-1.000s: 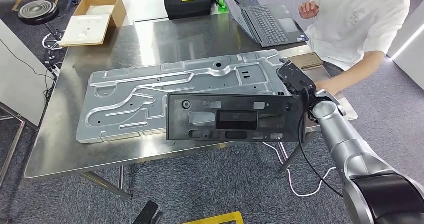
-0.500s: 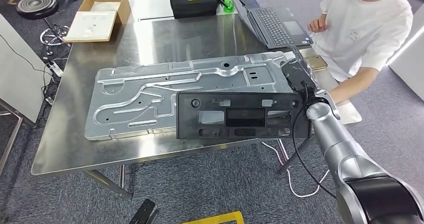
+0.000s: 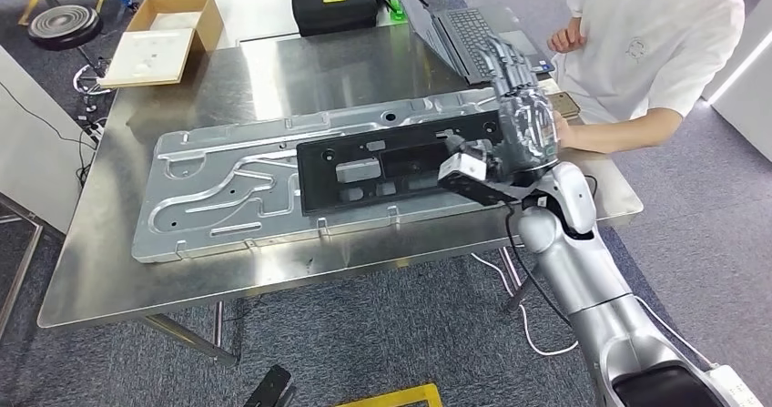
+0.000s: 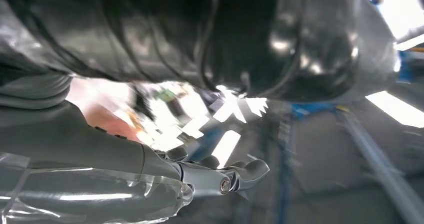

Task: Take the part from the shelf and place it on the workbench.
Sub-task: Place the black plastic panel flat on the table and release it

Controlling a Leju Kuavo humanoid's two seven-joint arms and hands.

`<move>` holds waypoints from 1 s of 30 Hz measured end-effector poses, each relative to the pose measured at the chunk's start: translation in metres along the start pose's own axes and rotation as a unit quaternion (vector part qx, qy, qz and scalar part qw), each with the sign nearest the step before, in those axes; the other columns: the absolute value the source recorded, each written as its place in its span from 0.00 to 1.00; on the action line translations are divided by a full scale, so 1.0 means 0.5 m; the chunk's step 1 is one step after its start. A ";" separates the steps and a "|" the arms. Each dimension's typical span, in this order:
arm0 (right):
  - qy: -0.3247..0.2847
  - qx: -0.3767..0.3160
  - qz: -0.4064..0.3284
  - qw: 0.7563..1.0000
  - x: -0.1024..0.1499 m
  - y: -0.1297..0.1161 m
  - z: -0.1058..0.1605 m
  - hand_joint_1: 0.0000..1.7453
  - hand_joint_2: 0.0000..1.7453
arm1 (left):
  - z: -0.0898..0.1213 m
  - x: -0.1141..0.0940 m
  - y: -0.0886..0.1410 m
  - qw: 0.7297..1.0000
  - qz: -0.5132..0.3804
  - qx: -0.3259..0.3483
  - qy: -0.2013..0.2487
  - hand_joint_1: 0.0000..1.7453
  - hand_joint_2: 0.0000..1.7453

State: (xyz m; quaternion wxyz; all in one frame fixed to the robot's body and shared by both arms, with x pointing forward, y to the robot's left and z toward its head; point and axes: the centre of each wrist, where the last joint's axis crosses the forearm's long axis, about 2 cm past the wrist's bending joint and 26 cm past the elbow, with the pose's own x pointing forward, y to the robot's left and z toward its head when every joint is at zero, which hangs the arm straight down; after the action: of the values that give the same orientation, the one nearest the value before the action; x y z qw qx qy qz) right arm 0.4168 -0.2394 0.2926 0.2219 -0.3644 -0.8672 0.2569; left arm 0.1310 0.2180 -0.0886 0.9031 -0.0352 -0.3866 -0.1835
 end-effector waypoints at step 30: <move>-0.214 -0.050 0.102 0.970 0.221 -0.003 -0.058 0.00 0.00 | -0.001 0.004 -0.013 1.000 -0.002 -0.008 -0.001 0.00 0.00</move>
State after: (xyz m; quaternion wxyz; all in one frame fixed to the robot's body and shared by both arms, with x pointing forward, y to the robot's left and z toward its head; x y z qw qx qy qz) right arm 0.3622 -0.1498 0.3376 -0.0149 -0.3979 -0.8646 0.3064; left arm 0.1302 0.2111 -0.0878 0.9022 -0.0424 -0.3858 -0.1883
